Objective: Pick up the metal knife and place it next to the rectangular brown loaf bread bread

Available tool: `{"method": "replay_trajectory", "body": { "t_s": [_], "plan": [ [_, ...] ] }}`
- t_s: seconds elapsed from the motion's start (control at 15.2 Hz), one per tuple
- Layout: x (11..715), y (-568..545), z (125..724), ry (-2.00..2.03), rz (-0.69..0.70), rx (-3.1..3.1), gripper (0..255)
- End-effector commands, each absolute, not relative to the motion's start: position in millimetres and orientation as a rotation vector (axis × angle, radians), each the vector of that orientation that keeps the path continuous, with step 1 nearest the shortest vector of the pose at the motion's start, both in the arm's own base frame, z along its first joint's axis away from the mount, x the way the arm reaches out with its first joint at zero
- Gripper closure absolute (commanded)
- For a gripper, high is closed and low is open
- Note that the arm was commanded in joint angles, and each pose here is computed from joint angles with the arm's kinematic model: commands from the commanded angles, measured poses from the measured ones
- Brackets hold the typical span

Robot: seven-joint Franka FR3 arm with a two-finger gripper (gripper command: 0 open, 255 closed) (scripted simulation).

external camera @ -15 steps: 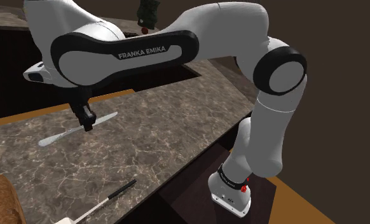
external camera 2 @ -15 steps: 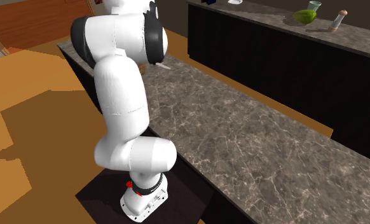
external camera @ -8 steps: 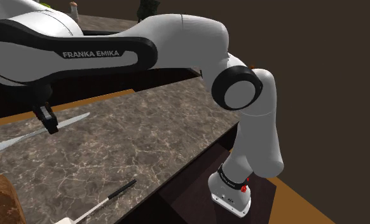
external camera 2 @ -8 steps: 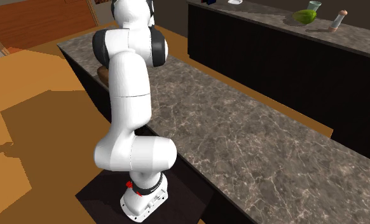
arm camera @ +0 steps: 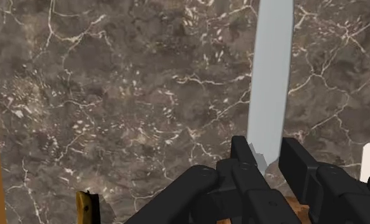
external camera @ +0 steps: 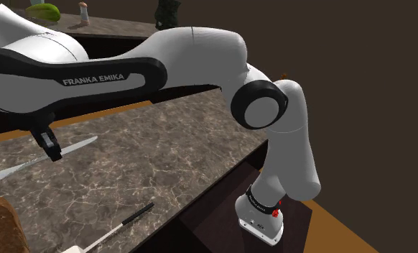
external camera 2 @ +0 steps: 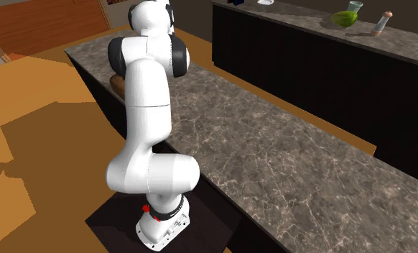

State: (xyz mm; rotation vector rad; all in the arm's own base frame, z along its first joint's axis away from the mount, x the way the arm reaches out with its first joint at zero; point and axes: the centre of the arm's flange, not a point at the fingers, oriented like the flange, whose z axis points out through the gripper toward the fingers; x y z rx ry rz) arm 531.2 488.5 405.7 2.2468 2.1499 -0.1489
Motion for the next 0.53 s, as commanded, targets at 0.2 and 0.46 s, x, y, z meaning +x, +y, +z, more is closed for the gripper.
{"method": "replay_trajectory", "body": {
  "t_s": [0.2,0.46],
  "plan": [
    [532.0,489.2,378.9,2.150,-0.148,2.247,255],
    [532.0,489.2,357.8,2.150,-0.148,2.247,255]
  ]
}}
